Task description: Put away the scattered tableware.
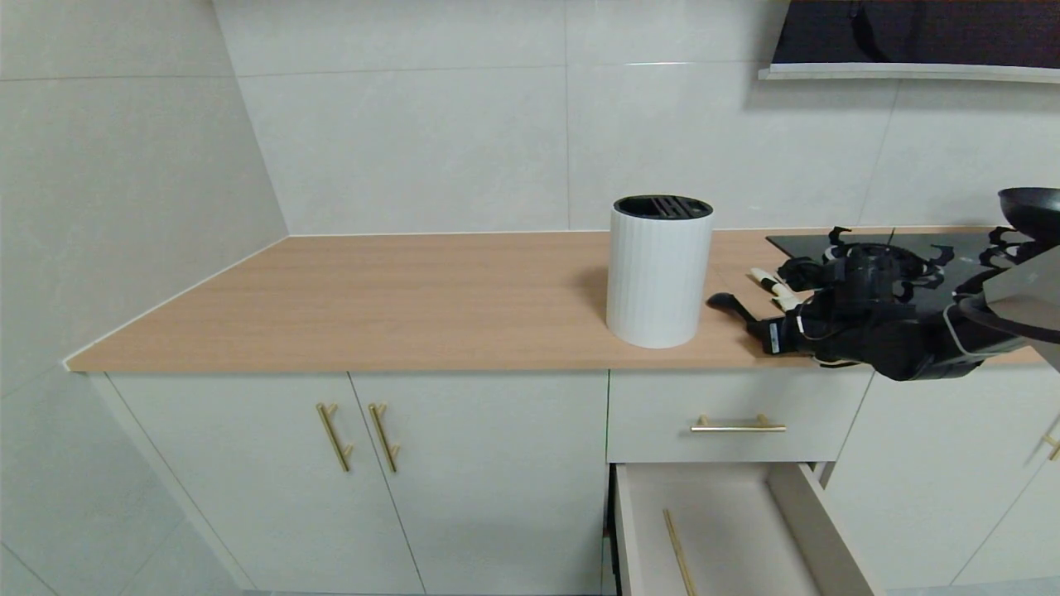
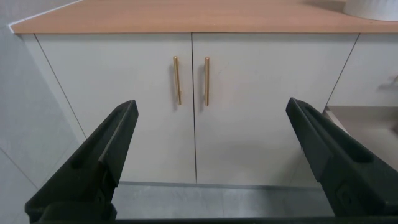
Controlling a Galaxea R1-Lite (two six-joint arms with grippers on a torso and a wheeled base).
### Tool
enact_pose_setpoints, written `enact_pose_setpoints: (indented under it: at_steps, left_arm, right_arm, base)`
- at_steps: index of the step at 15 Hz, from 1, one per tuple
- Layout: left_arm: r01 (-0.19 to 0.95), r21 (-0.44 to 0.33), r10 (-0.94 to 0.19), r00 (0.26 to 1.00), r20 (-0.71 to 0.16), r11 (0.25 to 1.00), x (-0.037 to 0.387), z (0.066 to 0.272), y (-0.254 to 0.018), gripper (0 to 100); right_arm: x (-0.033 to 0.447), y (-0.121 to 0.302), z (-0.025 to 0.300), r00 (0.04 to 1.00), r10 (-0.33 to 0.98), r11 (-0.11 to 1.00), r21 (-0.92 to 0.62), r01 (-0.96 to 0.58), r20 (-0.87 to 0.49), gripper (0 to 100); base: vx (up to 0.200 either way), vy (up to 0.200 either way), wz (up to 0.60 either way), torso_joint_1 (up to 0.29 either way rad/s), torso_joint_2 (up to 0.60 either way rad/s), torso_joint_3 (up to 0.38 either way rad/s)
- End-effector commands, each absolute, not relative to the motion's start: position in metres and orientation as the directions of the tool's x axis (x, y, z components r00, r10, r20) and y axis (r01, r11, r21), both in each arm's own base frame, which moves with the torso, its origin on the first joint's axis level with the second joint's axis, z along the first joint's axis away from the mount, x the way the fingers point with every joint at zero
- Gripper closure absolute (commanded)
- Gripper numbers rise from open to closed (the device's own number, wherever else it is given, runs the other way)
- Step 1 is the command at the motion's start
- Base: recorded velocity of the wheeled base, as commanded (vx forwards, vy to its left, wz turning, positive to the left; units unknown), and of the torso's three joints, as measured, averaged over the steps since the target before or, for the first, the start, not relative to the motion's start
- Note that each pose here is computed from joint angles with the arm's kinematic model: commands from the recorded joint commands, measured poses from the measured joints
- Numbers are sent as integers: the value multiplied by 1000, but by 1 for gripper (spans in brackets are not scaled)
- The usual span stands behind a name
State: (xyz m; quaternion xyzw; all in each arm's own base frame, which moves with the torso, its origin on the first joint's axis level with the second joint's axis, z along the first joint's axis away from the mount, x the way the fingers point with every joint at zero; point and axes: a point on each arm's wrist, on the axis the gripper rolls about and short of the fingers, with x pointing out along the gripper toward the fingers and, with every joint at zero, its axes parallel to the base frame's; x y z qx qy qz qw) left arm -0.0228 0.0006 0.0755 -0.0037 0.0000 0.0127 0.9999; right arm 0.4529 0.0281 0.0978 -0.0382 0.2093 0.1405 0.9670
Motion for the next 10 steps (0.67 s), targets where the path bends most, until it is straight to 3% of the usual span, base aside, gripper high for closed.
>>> enact_pose_setpoints:
  at_steps: [1,3,7,10]
  left_arm:
    - [-26,-8,26,1000,0,1000,-23,75,1,0]
    - [-26,-8,26,1000,0,1000,-23,75,1,0]
    - [-26,-8,26,1000,0,1000,-23,75,1,0]
    - [-26,-8,26,1000,0,1000,-23,75,1,0]
  right_arm:
    - [449,28,109,876,253,959,-12,-283,-411,100]
    - [438,33,127,869,238,966,16,-257,-434,100]
    - [362,35,193,749,227,974,133,-185,-623,100]
    - [301,37,208,725,242,970,166,-177,-645,100]
  base:
    - [0,0,0,0,0,0]
    - [0,0,0,0,0,0]
    - [0,0,0,0,0,0]
    - [0,0,0,0,0,0]
